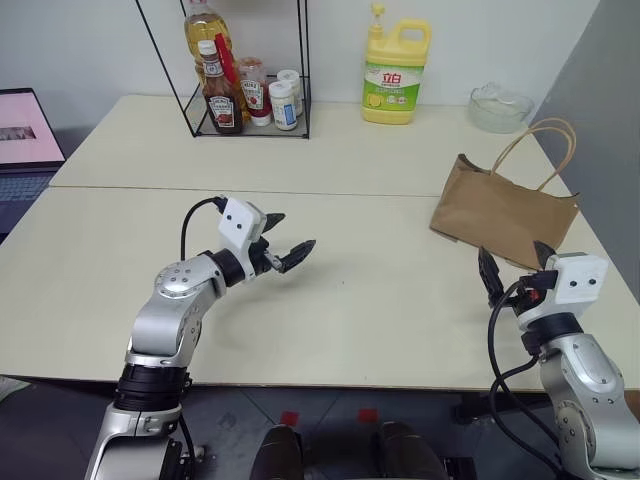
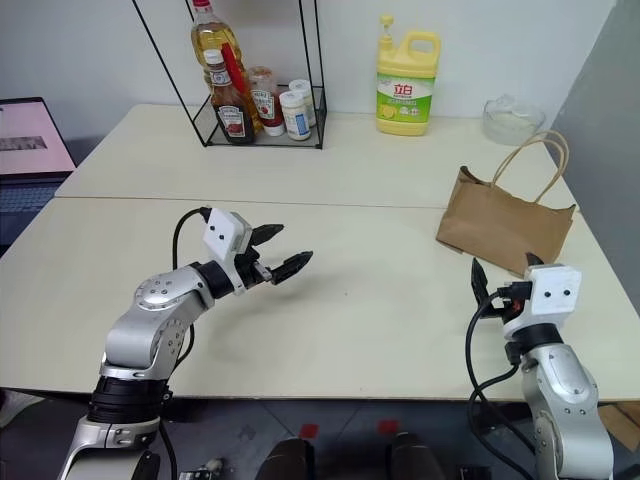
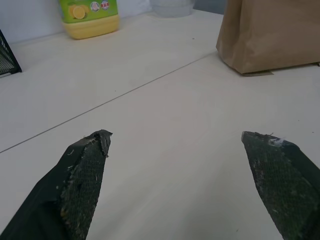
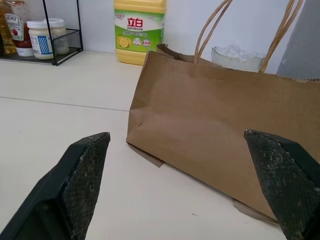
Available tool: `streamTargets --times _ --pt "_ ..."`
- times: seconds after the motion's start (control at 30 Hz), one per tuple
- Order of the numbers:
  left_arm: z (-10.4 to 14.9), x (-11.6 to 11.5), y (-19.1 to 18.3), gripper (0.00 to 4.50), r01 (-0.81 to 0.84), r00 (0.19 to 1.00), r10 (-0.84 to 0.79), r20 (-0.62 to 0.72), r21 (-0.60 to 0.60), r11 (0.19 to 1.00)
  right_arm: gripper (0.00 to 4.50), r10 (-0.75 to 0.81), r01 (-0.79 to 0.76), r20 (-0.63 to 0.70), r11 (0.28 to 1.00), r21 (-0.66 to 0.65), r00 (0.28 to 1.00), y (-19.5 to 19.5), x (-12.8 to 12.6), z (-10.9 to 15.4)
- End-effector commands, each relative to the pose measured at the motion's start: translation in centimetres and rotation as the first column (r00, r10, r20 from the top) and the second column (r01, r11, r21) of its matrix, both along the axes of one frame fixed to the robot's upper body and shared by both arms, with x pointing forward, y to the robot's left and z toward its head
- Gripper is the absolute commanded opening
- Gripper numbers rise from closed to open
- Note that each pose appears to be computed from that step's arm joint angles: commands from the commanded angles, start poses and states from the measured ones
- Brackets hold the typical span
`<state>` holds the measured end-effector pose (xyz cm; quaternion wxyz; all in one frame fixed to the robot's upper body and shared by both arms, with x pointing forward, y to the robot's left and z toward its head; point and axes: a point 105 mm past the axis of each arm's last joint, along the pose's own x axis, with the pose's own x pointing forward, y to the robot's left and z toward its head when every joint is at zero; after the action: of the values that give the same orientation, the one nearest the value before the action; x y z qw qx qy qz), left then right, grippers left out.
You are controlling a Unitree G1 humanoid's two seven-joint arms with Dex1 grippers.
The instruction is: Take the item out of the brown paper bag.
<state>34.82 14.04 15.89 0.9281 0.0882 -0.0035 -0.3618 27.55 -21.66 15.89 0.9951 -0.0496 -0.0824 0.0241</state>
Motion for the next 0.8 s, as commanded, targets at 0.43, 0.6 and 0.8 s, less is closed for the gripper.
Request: streamTargets --times 0.43,0.6,0.8 --pt "2.4 -0.5 -1.0 4.46 0.064 0.994 -0.068 0.091 0.045 0.997 4.50 -0.021 0.022 0.060 1.000 -0.008 0.998 -0.4 -0.2 1.2" --pt "2.8 -0.5 -1.3 4.46 0.079 0.992 -0.084 0.093 0.054 0.995 4.50 -0.022 0.022 0.058 1.000 -0.006 0.998 -0.3 -0.3 1.2" --pt "3.5 -0.4 -1.8 4.46 0.105 0.988 -0.112 0.106 0.067 0.992 4.50 -0.029 0.029 0.054 1.000 -0.008 0.998 -0.5 -0.3 1.2"
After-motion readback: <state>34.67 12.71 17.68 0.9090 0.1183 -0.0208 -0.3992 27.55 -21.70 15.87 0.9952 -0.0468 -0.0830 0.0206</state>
